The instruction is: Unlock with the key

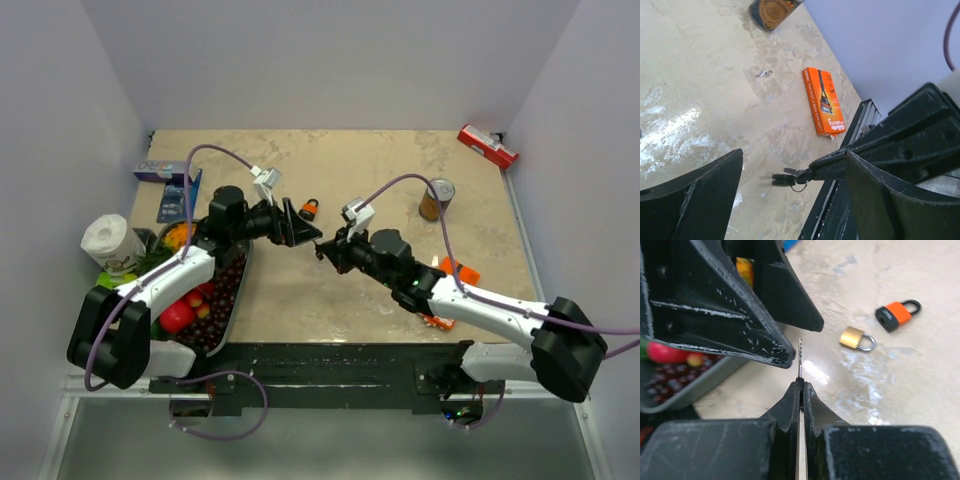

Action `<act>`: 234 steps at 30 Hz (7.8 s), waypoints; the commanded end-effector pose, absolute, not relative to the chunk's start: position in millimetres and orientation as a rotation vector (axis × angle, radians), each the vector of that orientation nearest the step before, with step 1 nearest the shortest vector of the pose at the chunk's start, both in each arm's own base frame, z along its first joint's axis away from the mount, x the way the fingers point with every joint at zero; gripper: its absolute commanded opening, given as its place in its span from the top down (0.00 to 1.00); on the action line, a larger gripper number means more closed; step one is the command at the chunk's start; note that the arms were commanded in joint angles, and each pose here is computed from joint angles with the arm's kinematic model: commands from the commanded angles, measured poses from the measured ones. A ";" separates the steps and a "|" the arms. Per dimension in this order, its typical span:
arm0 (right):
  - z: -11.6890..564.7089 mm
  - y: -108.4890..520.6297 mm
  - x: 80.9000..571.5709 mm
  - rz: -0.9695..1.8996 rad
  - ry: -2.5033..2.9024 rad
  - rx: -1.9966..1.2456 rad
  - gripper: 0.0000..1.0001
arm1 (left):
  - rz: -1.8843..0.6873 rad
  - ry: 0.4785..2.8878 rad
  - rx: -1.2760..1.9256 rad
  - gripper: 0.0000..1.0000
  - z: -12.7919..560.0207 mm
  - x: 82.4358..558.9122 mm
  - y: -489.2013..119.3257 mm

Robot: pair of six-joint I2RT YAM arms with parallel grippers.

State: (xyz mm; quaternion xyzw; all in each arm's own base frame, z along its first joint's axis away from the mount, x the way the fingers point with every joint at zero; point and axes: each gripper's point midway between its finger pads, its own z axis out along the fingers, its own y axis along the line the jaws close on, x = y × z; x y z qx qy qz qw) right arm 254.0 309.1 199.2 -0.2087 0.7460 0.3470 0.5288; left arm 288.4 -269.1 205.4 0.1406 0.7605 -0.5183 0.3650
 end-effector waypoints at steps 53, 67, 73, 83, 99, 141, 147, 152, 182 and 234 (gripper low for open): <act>180.6 352.0 276.4 -0.064 1.693 -0.410 1.00 | -1.334 2.208 0.150 0.87 142.2 304.7 -266.1; 162.8 354.8 270.3 0.313 1.809 -0.446 0.79 | -1.295 2.125 0.240 1.00 161.0 307.0 -263.9; 184.0 343.3 259.8 0.666 1.796 -0.495 0.29 | -1.265 2.076 0.250 1.00 172.5 314.1 -254.6; 252.2 296.8 243.9 1.140 1.629 -0.505 0.13 | -1.344 1.788 0.498 1.00 228.6 289.9 -261.3; 274.4 305.4 208.4 1.417 1.542 -0.642 0.28 | -1.588 1.363 0.874 1.00 296.5 209.2 -271.5; 271.3 326.9 196.3 1.342 1.541 -0.687 1.00 | -1.580 1.440 0.928 1.00 279.9 205.9 -287.3; 270.7 325.8 198.2 1.340 1.539 -0.660 1.00 | -1.519 1.482 0.933 1.00 274.3 211.0 -290.2; 265.8 307.2 223.9 1.184 1.602 -0.502 1.00 | -1.369 1.507 0.933 0.92 271.6 223.9 -290.4; 250.9 166.0 250.8 0.618 1.813 -0.057 1.00 | -0.238 2.291 0.452 0.02 114.9 427.8 -226.7; 225.6 182.2 240.1 0.714 1.861 -0.115 1.00 | -0.112 2.651 0.640 1.00 -1.5 425.9 -243.2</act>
